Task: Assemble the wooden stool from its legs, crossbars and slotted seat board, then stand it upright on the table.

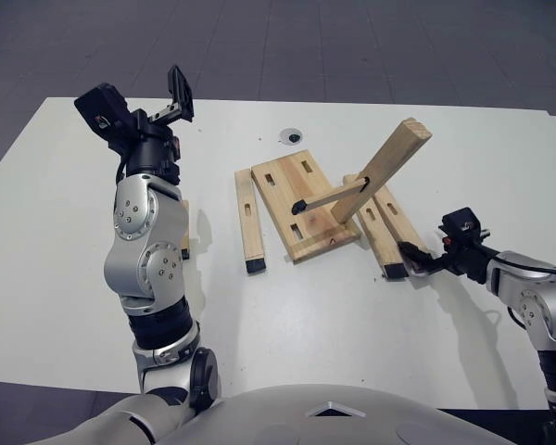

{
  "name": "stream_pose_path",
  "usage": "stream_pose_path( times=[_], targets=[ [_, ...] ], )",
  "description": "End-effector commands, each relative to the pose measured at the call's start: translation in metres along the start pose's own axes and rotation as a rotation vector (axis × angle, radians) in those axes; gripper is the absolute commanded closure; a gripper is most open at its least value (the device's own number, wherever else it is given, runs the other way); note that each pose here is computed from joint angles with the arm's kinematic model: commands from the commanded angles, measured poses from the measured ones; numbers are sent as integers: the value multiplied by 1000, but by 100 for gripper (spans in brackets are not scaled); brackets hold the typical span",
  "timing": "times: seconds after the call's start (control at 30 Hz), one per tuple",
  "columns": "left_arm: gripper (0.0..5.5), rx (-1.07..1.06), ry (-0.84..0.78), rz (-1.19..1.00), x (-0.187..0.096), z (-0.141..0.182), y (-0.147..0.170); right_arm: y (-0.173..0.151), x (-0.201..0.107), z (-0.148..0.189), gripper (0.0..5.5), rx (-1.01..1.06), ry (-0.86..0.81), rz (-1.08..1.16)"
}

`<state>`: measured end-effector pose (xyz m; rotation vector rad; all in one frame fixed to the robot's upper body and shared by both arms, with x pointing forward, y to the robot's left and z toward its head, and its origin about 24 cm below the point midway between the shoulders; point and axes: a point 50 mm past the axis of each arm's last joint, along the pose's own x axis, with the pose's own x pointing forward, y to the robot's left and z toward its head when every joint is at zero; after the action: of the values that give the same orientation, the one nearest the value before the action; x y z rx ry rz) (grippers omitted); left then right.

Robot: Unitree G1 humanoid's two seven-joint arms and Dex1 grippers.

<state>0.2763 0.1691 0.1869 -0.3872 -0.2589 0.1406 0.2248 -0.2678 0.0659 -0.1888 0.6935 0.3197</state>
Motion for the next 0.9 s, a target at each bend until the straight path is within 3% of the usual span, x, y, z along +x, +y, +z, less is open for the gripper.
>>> stream_pose_path(
  times=[0.03, 0.53, 0.73, 0.9],
  targets=[
    [10, 15, 10, 9, 0, -1, -1, 2, 3, -1, 101, -80, 41, -2],
    [10, 13, 30, 45, 3, -8, 1, 6, 7, 9, 331, -70, 127, 74],
    [10, 23, 60, 39, 4, -14, 1, -1, 7, 22, 339, 5, 63, 88],
    [10, -10, 95, 15, 6, -18, 3, -31, -7, 61, 339, 81, -218, -10]
  ],
)
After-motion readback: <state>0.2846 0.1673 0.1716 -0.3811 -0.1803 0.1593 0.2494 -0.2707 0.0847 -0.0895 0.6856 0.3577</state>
